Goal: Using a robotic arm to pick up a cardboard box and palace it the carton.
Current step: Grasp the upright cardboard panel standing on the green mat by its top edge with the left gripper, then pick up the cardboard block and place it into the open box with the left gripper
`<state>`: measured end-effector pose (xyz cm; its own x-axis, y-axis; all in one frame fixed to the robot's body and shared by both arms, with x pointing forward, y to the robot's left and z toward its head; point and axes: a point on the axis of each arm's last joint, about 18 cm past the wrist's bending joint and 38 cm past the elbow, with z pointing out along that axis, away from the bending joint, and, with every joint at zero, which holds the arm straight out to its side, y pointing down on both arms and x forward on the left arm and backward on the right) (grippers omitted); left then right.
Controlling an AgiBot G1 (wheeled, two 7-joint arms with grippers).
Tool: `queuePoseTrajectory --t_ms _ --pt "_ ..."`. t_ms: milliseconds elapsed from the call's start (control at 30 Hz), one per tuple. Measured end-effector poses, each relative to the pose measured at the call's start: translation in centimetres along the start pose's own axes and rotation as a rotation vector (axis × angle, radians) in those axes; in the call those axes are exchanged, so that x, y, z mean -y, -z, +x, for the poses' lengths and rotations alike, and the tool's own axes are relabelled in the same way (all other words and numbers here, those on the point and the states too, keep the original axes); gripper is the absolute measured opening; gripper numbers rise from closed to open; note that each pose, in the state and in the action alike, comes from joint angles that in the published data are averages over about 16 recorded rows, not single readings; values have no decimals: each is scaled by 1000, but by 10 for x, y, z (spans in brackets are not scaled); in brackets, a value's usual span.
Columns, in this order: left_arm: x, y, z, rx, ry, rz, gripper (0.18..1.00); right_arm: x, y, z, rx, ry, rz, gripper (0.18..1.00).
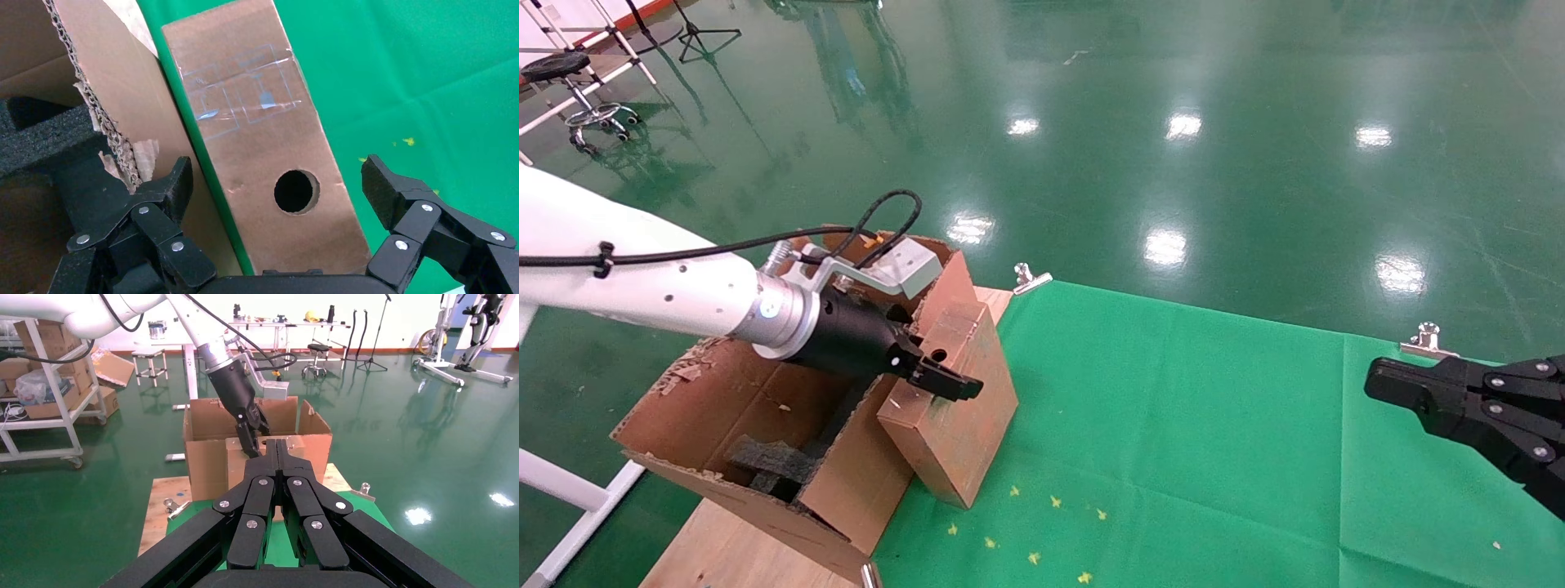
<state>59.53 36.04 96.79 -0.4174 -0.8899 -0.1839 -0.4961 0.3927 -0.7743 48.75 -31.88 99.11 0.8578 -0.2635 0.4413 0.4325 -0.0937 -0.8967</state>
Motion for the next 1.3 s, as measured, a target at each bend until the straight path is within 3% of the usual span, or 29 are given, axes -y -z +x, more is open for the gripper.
queuePoseTrajectory --t_ms 367,567,867,1100,1300 --pt "-2 -1 0 -3 1 -6 991 0 0 0 0 0 0 225" --pt "-1 0 0 -3 2 -1 960 0 0 0 0 0 0 284" --pt "1 0 0 -2 3 4 861 0 0 0 0 0 0 453" --pt "5 6 -2 -2 -11 15 721 0 0 0 0 0 0 630" --pt "21 32 -8 -2 -39 70 583 0 0 0 0 0 0 775"
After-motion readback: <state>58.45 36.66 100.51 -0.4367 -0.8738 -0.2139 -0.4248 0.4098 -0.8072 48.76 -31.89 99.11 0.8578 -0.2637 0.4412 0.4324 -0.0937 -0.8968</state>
